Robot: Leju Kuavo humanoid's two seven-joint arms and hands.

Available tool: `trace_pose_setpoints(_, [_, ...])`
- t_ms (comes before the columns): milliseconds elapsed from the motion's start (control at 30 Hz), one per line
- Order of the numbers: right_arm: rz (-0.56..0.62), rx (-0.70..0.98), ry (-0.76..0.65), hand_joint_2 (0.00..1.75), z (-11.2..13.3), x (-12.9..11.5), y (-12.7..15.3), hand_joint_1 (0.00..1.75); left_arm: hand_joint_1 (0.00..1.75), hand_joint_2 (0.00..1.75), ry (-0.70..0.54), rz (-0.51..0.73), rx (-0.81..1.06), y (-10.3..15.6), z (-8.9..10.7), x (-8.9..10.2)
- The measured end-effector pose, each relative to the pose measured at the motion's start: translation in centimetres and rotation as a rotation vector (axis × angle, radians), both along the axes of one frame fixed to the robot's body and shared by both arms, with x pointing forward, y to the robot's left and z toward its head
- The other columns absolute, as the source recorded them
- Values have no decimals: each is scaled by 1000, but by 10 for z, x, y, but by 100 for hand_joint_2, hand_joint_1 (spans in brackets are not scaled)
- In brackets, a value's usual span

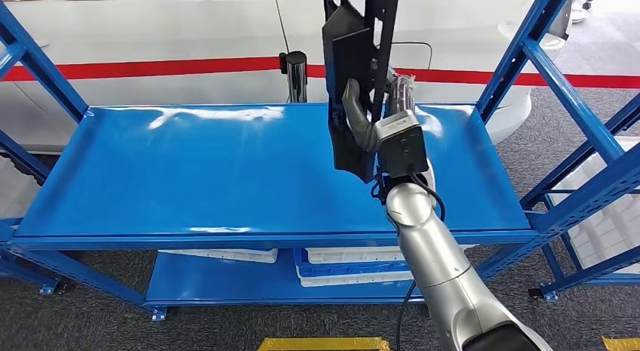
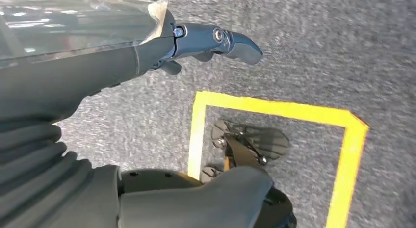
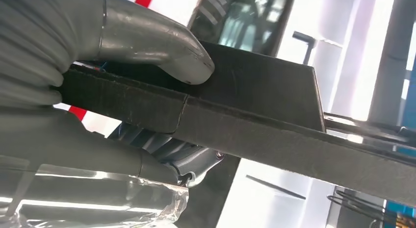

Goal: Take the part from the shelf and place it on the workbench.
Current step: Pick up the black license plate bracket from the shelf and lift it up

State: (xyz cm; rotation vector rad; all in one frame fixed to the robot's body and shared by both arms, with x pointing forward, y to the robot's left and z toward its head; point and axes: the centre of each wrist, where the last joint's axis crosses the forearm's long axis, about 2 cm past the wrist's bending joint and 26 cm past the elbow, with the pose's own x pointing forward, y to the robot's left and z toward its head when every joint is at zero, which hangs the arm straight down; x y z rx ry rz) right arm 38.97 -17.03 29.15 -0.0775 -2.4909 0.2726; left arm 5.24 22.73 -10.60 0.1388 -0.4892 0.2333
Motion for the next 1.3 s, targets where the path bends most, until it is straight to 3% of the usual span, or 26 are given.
trace_pose_setpoints(300, [211,90,51,175,-3,-8,-10,175,0,175,23,-26,17,5,0,0])
trace_pose_setpoints(600, [426,115,22,175,2,-27,0,175,0,175,-1,-54,31,12,-1,2])
trace_pose_setpoints(933, [476,130,0,175,12,-35,5,175,0,175,-51,-67,59,23,-2,4])
trace_pose_setpoints(1300, [441,101,-32,175,18,-38,-7,175,0,175,-85,-102,67,37,-2,10])
